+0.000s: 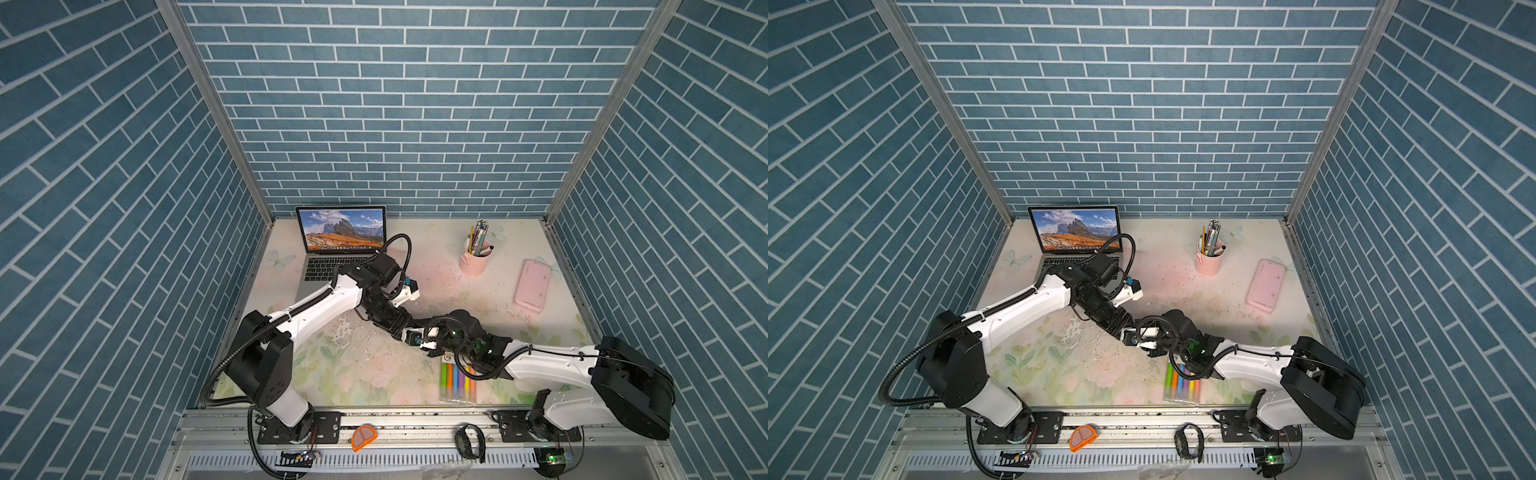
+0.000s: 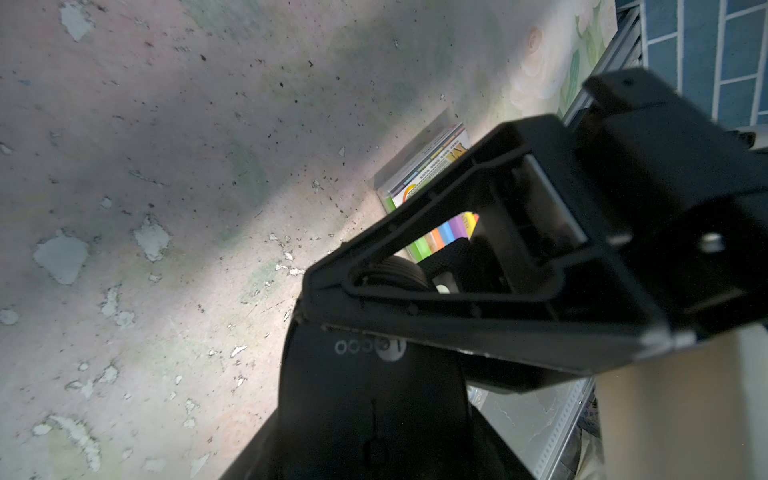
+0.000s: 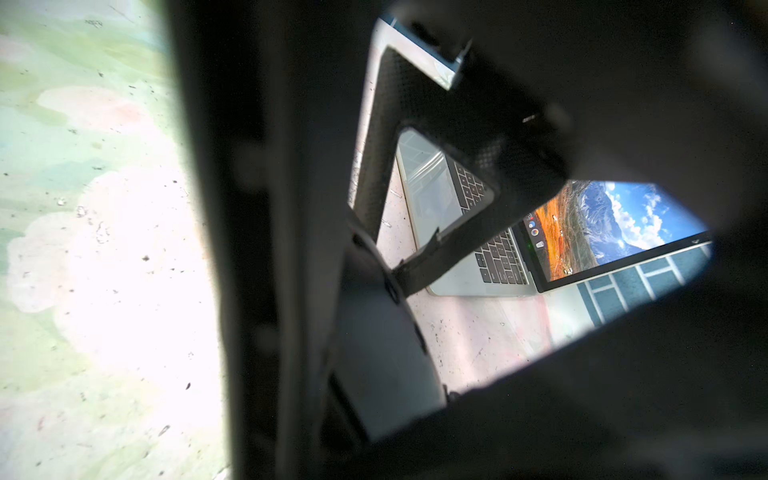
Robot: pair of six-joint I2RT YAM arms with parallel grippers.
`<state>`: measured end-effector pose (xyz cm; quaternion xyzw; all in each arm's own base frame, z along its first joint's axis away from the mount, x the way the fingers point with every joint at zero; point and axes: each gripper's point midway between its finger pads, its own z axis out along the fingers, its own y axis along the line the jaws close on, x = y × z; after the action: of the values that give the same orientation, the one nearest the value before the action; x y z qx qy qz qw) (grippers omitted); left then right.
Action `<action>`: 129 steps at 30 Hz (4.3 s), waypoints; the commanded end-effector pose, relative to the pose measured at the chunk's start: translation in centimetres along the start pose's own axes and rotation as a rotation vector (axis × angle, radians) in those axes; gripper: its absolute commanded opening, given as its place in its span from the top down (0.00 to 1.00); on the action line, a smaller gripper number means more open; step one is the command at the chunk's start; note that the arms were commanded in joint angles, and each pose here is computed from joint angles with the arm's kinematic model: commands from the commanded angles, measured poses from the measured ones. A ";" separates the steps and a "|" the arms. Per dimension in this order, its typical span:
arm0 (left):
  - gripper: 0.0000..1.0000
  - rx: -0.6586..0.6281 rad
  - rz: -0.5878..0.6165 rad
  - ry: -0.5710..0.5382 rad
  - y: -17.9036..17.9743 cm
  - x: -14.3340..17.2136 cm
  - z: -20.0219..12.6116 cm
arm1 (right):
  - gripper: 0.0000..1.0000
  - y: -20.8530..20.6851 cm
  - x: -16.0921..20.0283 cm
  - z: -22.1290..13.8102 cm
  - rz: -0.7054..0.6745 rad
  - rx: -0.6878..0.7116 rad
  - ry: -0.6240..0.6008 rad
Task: Insert the wireless mouse receiver into the laptop
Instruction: Pick up the mouse from the center of the board, then remove the lid from the mouse.
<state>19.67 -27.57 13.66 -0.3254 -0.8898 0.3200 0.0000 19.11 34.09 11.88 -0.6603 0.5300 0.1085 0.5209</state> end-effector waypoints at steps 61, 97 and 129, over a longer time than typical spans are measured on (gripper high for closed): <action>0.35 0.058 0.924 -0.644 -10.7 -4.8 -7.2 | 0.71 -3.9 -4.2 -10.1 0.685 -0.403 -0.035; 0.93 0.050 0.057 -0.751 -1.5 -6.1 -4.0 | 0.25 -11.9 -2.1 -10.7 1.035 0.132 -0.198; 0.81 0.489 -0.421 -0.982 -1.1 -10.5 -9.7 | 0.37 -11.4 -1.8 -3.9 1.828 -0.145 -0.100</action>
<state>28.37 -28.69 20.67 0.0536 -0.7715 0.5868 -0.2400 25.78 30.15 20.37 -0.0272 0.8269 0.5153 0.2237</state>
